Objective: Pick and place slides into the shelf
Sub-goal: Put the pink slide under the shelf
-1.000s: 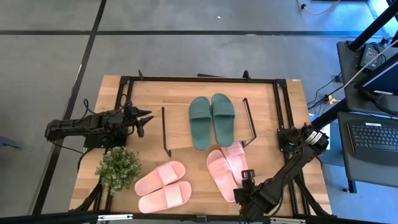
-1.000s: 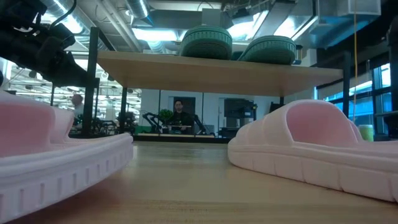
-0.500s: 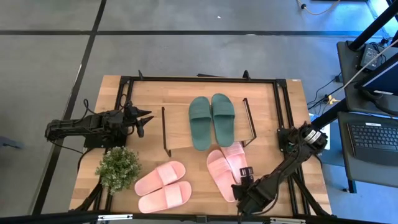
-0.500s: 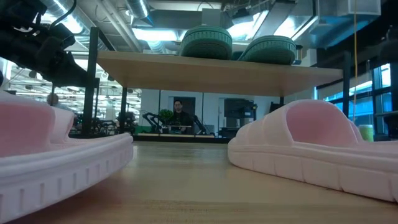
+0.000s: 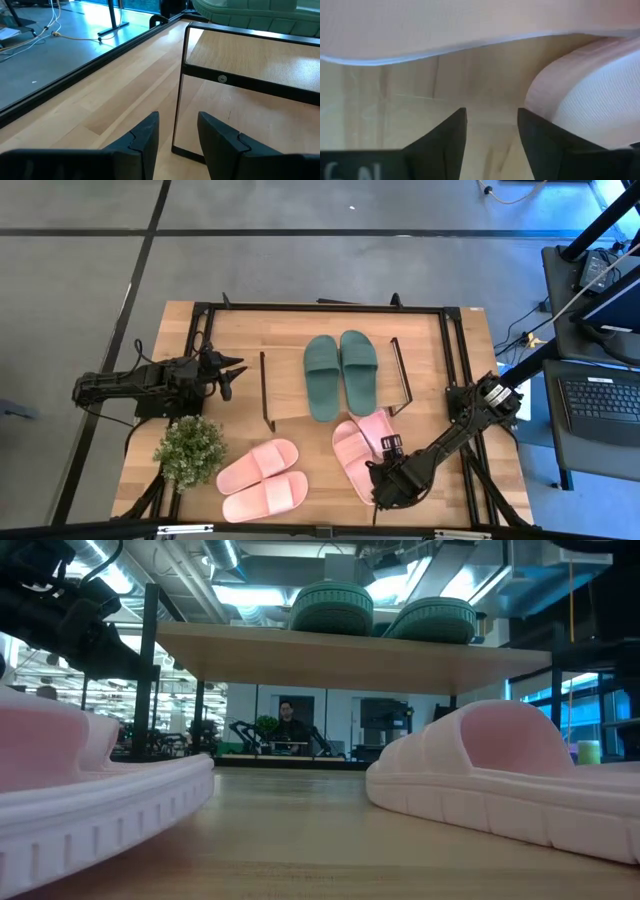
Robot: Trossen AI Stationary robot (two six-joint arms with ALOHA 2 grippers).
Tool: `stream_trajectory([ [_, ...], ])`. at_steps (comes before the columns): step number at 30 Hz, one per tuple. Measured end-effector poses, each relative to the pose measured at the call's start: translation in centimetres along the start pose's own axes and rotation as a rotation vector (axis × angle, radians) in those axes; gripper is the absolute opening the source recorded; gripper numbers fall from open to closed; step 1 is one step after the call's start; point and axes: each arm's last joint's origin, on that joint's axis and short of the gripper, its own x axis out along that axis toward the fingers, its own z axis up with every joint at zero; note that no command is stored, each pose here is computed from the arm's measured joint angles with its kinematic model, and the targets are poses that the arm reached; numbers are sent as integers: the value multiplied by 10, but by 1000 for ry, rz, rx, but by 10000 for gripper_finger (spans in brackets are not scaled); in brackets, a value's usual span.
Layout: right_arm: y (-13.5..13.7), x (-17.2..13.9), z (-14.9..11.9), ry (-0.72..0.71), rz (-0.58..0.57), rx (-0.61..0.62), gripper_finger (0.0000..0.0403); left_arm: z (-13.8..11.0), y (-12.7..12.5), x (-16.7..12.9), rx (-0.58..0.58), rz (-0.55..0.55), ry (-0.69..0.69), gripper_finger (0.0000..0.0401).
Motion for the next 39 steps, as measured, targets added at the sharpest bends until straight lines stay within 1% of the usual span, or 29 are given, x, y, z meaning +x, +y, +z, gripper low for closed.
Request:
stream_trajectory([
  [4,-6,1,2,9,-17,-5,177,0,0,0,0,0,0,127],
  [8,-8,-5,-7,112,-39,43,177,0,0,0,0,-7,3,127],
  [14,-8,-17,-19,200,-103,89,177,0,0,0,2,-7,3,127],
  [18,-12,-16,-20,195,-128,81,177,0,0,0,2,-7,3,127],
  [25,-22,-4,-19,203,-123,79,177,0,0,0,2,-7,3,127],
  [30,-28,5,-16,189,-100,70,177,0,0,0,1,-7,3,127],
  [35,-29,4,-13,174,-91,60,177,0,0,0,1,-7,3,127],
  [39,-27,4,-9,132,-68,53,177,0,0,0,1,-7,3,127],
])
